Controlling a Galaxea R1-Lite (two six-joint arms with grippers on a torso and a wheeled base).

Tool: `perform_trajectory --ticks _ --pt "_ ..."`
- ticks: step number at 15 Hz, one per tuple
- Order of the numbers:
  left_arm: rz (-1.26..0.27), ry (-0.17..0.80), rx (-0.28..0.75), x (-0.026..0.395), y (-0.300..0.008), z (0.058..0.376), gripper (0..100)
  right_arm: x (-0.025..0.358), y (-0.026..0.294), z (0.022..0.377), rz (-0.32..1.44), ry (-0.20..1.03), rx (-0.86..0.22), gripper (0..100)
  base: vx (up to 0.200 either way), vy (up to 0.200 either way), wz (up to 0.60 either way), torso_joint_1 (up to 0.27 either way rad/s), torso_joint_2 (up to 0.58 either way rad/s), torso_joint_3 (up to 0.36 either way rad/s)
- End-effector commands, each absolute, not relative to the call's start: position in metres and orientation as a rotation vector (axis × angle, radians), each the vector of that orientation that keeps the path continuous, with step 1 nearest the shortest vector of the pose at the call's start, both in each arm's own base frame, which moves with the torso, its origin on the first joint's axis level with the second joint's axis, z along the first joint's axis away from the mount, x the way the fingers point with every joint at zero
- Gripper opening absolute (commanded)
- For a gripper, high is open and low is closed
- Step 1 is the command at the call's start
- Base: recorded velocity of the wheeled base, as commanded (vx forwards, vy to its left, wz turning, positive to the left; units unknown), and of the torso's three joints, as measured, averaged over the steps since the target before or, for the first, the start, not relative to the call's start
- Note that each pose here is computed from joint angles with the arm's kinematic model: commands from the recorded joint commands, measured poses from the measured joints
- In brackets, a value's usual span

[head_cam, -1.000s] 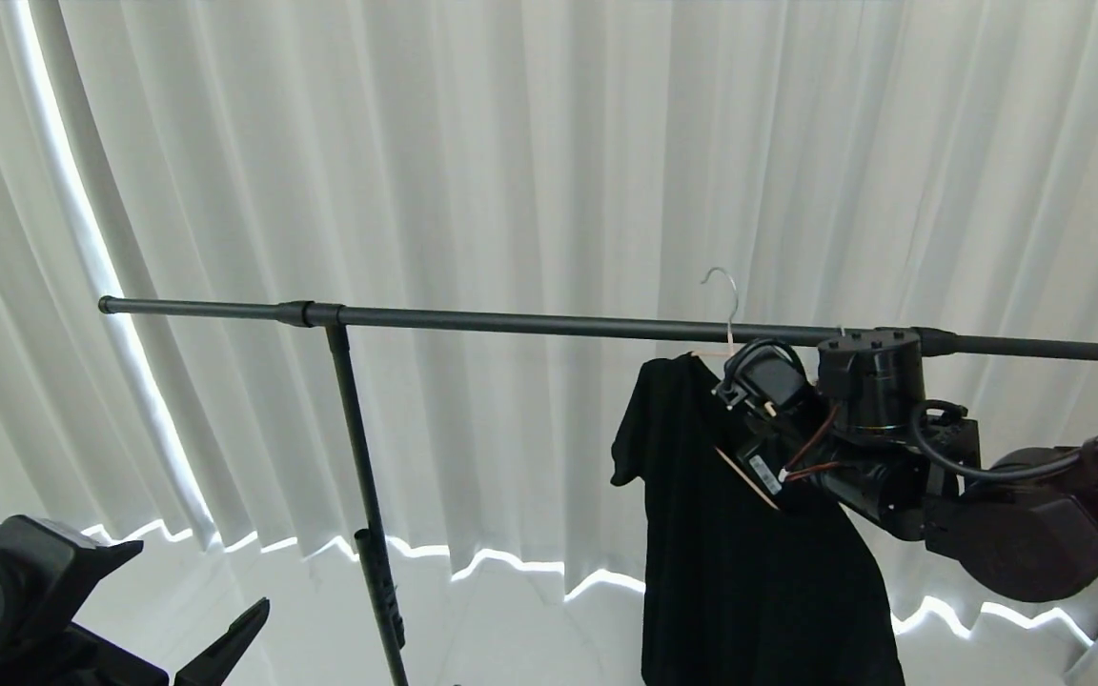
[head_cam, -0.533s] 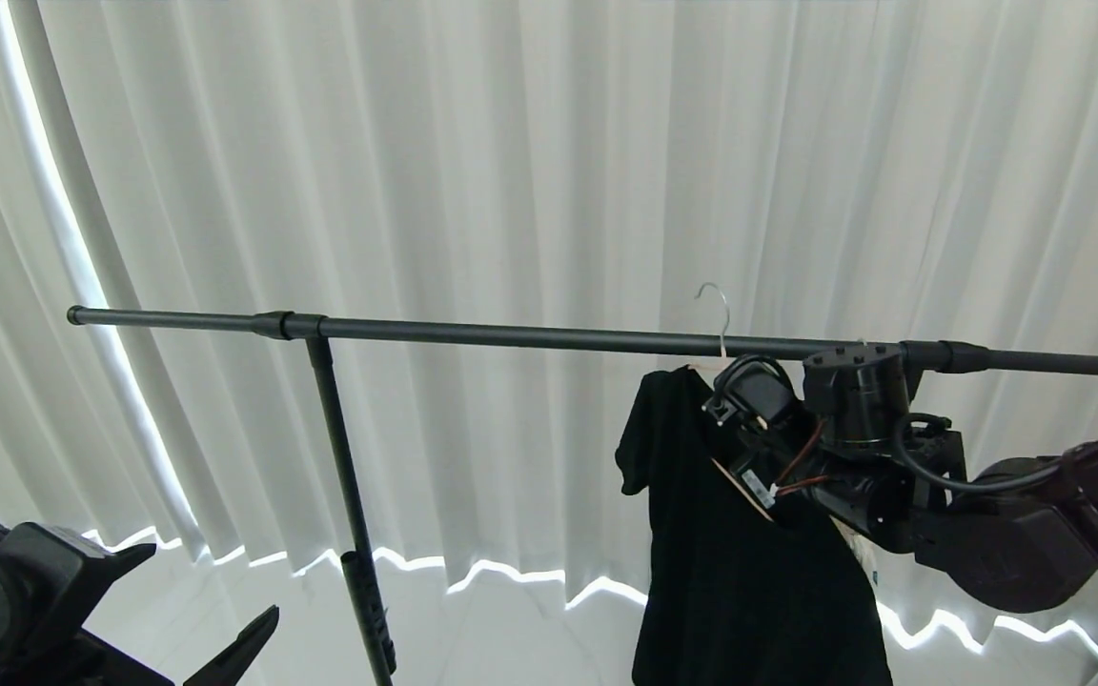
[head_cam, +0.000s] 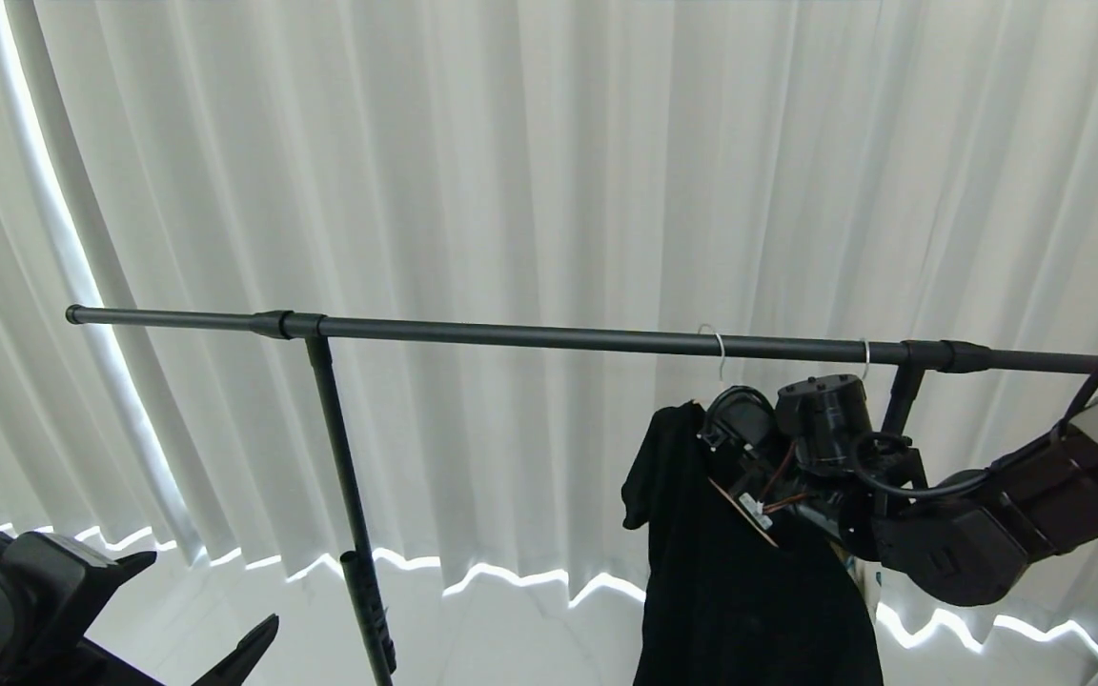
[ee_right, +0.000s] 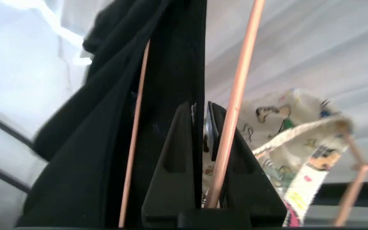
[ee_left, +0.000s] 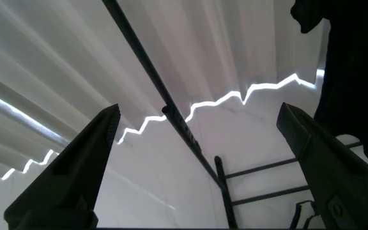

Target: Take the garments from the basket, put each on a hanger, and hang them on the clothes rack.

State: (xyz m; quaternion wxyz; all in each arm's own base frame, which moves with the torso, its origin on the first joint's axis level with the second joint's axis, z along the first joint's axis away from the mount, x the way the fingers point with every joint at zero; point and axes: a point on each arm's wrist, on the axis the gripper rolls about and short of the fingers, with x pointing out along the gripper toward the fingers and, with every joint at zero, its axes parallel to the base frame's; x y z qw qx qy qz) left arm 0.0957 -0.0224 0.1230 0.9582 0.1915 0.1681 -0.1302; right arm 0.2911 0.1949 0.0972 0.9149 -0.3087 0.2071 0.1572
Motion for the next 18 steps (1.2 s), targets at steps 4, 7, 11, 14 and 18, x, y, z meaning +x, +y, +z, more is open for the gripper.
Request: perform_trajectory --ticks 4,7,11,14,18 --pt "-0.269 0.351 0.39 0.095 -0.023 0.121 100 0.294 0.196 0.093 0.32 0.436 -0.63 0 0.0 0.0 0.0 0.0 0.0 0.0" --pt "-0.29 0.355 0.395 0.094 -0.024 0.119 100 0.291 0.198 0.102 0.323 0.407 -0.598 100 0.0 0.0 0.0 0.0 0.0 0.0" --pt "-0.29 0.373 0.393 0.091 -0.023 0.114 100 0.269 0.202 0.147 0.336 0.287 -0.453 100 0.0 0.0 0.0 0.0 0.0 0.0" --pt "-0.287 0.378 0.39 0.09 -0.023 0.112 100 0.251 0.188 0.179 0.323 0.214 -0.402 100 0.0 0.0 0.0 0.0 0.0 0.0" --pt "-0.213 0.405 0.383 0.082 -0.015 0.104 100 0.197 0.132 0.219 0.291 0.294 -0.434 100 0.0 0.0 0.0 0.0 0.0 0.0"
